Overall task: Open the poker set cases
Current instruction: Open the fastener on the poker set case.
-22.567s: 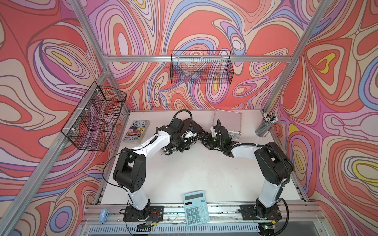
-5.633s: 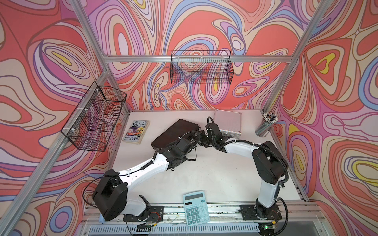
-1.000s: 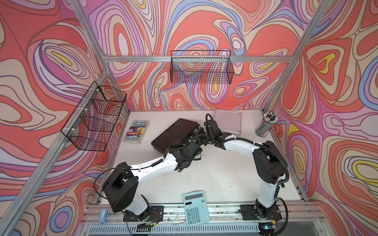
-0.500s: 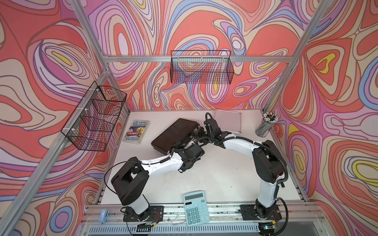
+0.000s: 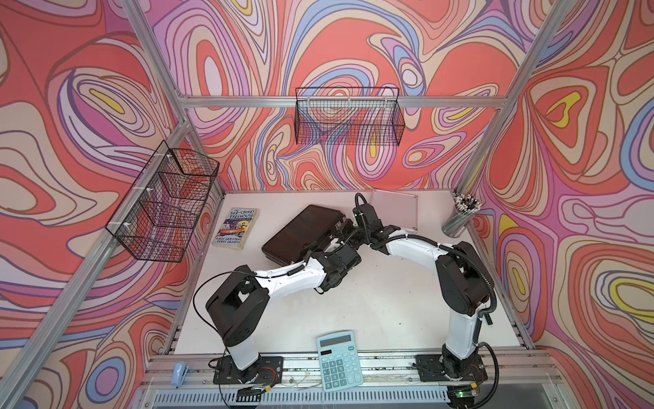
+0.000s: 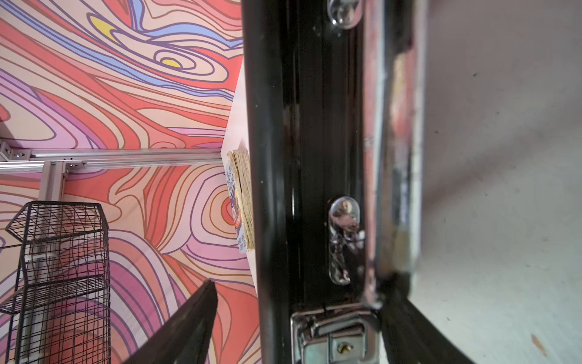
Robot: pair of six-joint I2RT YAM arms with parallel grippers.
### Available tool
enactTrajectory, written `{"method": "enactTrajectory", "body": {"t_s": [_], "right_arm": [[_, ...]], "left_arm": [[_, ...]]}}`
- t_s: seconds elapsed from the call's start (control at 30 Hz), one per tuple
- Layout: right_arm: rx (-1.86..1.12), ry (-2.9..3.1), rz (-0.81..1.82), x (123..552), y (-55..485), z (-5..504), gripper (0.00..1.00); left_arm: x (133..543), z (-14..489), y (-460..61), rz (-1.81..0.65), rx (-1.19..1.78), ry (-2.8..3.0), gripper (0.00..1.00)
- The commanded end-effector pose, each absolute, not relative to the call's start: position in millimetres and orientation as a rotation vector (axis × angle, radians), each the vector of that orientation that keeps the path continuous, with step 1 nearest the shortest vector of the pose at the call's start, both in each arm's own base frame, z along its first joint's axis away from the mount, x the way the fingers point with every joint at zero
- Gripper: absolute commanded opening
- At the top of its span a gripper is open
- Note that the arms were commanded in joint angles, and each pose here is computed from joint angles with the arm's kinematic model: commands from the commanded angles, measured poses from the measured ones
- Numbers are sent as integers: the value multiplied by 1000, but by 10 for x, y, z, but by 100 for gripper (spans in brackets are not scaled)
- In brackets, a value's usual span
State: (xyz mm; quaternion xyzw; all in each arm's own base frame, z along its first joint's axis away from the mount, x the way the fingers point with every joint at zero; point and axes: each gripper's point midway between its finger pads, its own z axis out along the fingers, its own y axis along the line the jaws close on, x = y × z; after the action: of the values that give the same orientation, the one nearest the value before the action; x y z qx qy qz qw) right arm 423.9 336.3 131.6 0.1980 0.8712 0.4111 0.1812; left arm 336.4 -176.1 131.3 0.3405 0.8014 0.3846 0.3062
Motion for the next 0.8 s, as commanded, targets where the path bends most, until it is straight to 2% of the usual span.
{"method": "enactTrajectory", "body": {"t_s": [0.0, 0.27, 0.77], "right_arm": [[437, 2356, 1234, 4319, 3527, 1736, 0], [469, 2381, 1190, 4309, 3472, 1563, 0], [486, 2430, 1122, 4291, 3417, 1178, 0]], "left_arm": [[3429, 1423, -1811, 1022, 828, 2092, 80], [3413, 1548, -1742, 1065, 838, 2046, 75], [3448, 1963, -1907, 980, 866, 1978, 72]]}}
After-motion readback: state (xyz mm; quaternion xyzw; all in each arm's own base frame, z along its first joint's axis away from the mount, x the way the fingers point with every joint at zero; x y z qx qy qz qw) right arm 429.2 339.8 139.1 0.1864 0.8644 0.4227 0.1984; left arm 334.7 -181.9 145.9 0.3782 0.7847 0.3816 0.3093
